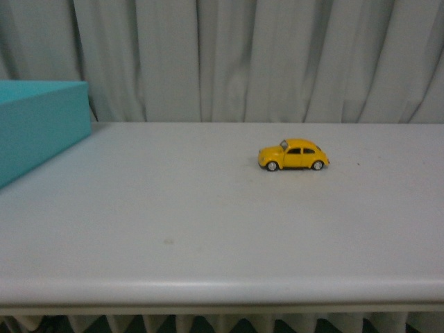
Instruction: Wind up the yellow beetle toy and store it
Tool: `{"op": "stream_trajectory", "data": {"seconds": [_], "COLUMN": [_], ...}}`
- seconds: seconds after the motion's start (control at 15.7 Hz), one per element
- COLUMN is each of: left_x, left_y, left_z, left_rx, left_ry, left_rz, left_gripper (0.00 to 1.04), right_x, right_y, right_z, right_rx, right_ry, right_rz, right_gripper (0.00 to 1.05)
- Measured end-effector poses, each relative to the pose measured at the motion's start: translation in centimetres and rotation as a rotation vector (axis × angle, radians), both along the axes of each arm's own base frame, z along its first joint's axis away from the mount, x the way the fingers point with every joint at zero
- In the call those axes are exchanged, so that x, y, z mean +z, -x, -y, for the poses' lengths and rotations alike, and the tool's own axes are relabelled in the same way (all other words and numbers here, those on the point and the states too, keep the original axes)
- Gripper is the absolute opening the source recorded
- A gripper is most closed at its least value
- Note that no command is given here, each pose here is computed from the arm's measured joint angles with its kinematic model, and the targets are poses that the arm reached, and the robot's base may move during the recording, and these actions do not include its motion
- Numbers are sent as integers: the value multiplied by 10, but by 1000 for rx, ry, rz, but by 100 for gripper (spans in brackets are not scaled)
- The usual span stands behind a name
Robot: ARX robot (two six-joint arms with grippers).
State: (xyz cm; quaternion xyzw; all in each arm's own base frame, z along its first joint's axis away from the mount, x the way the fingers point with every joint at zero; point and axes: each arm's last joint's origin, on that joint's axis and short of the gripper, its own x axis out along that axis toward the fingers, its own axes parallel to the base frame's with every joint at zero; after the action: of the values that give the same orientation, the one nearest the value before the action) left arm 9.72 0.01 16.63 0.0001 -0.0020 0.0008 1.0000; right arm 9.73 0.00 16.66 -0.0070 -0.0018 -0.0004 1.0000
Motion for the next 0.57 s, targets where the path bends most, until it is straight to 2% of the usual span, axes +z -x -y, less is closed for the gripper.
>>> {"op": "stream_trajectory", "data": {"seconds": [0.57], "left_x": [0], "left_y": [0], "left_z": [0], "left_rx": [-1], "left_ry": [0], "left_rz": [4], "left_gripper": [98], "right_x": [0], "right_y": [0], "right_z": [0], "right_rx": [0], "right_ry": [-1], "right_rz": [5], "right_gripper": [98]}}
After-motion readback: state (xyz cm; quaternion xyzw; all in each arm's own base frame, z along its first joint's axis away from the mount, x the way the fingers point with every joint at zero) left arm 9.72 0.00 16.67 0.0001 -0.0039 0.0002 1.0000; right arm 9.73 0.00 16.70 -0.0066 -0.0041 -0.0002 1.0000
